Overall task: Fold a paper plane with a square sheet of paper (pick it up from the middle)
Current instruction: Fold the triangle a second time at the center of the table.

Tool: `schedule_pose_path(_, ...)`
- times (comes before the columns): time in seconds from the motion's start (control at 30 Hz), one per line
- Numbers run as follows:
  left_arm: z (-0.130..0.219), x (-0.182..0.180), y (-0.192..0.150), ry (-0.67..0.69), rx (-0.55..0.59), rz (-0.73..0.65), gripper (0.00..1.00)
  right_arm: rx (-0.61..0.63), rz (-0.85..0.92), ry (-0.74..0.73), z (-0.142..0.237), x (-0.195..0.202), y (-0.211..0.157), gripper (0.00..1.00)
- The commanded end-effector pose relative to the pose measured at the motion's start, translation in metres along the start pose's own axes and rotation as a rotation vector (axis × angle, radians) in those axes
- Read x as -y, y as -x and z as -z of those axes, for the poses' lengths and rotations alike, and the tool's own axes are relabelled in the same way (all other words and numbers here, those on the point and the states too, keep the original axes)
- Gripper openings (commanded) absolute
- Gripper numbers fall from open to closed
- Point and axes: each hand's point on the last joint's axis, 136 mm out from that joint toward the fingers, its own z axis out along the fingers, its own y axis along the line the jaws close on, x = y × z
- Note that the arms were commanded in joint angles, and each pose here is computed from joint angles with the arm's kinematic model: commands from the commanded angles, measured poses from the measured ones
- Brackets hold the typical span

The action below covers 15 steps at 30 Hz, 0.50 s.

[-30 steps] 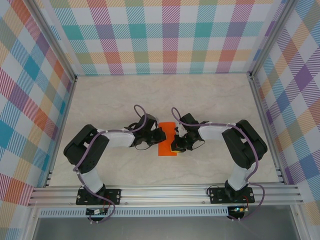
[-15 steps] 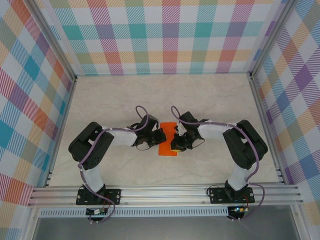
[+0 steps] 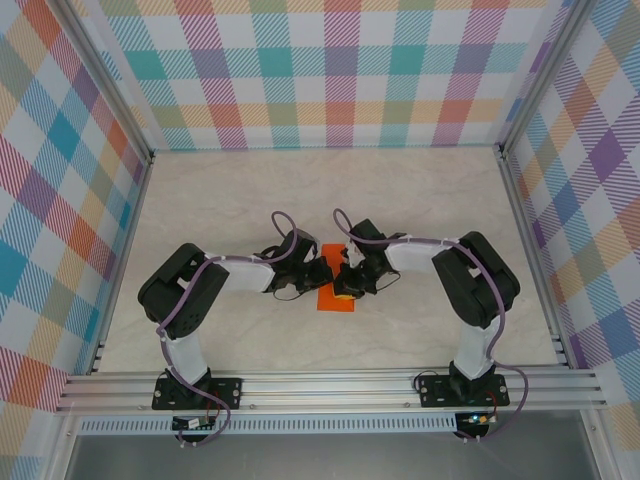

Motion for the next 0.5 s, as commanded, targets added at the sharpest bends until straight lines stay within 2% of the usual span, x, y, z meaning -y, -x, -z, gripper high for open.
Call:
schedule_pose_path(0.0, -0.008, -0.025, -0.013, 0.076, -0.039, 0.031, 0.01, -0.051, -0.047, -0.074, -0.007, 0.026, -0.020, 0.12)
schedule_pose_path(0.47, -0.010, -0.038, -0.017, 0.117, -0.039, 0.034, 0.00, -0.090, -0.077, -0.061, 0.008, 0.045, -0.064, 0.16)
